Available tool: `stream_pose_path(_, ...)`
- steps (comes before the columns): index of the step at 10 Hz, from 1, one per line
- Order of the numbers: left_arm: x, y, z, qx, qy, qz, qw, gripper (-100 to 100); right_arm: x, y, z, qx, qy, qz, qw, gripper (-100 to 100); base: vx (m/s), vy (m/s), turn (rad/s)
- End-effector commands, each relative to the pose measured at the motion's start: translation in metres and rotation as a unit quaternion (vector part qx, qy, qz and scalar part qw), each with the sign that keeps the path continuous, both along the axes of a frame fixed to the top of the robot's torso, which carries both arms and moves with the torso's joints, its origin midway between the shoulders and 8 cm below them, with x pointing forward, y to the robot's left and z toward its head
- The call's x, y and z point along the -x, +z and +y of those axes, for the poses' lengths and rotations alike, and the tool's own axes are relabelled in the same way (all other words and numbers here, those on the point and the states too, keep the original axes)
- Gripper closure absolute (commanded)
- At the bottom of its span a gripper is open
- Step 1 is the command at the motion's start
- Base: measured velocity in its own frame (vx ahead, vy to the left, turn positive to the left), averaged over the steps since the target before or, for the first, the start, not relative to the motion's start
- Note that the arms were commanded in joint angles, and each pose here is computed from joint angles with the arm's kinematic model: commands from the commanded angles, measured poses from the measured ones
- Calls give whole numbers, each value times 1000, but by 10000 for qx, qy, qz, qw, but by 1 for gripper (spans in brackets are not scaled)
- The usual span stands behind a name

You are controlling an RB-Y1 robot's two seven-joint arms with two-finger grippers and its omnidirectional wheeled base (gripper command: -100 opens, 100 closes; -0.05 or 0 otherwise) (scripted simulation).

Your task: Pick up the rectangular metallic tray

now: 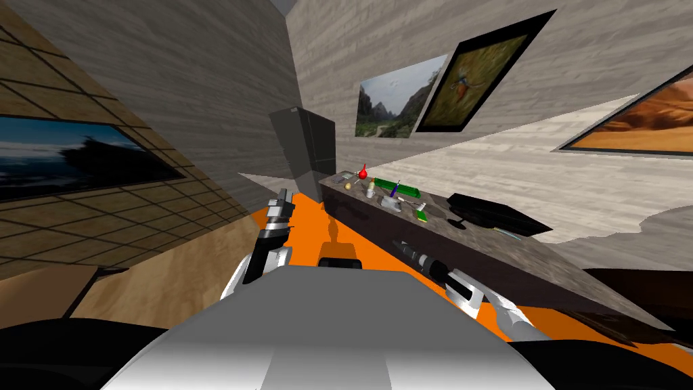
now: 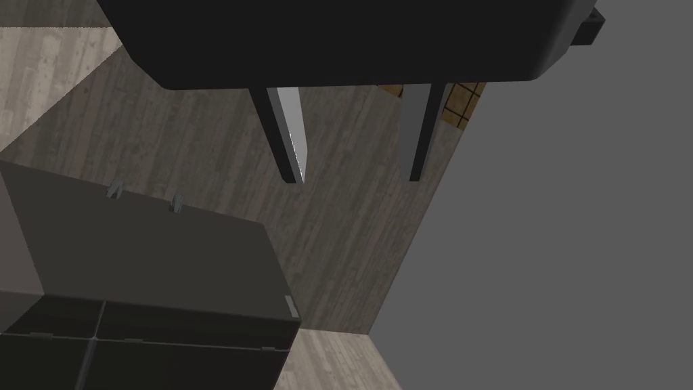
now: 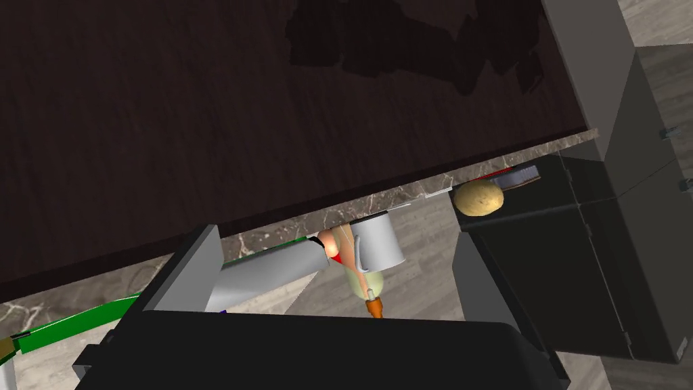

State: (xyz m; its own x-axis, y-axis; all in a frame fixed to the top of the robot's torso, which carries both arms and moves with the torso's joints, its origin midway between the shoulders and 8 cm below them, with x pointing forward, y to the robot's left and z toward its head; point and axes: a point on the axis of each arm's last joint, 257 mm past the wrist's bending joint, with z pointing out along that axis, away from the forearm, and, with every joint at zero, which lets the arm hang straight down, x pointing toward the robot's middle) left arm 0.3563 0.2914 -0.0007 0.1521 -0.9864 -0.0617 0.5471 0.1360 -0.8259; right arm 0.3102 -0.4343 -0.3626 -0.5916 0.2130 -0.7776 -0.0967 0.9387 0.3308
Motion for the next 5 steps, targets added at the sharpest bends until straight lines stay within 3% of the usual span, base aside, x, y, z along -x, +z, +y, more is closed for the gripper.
stream_pose_path(1, 0, 0, 0, 0, 0, 0, 10000, 0, 8, -3, -31, 428, 34, 165, 9989, -100, 65, 67, 196)
stream_pose_path(2, 0, 0, 0, 0, 0, 0, 10000, 0, 8, -3, -32, 431, 35, 166, 9989, -100, 62, 53, 68)
stream_pose_path(4, 0, 0, 0, 0, 0, 0, 10000, 0, 21, -4, -80, 1064, 41, 418, 9934, -100, 95, 98, 197)
stream_pose_path(5, 0, 0, 0, 0, 0, 0, 10000, 0, 20, -2, -83, 1108, 62, 424, 9929, -100, 91, 90, 120)
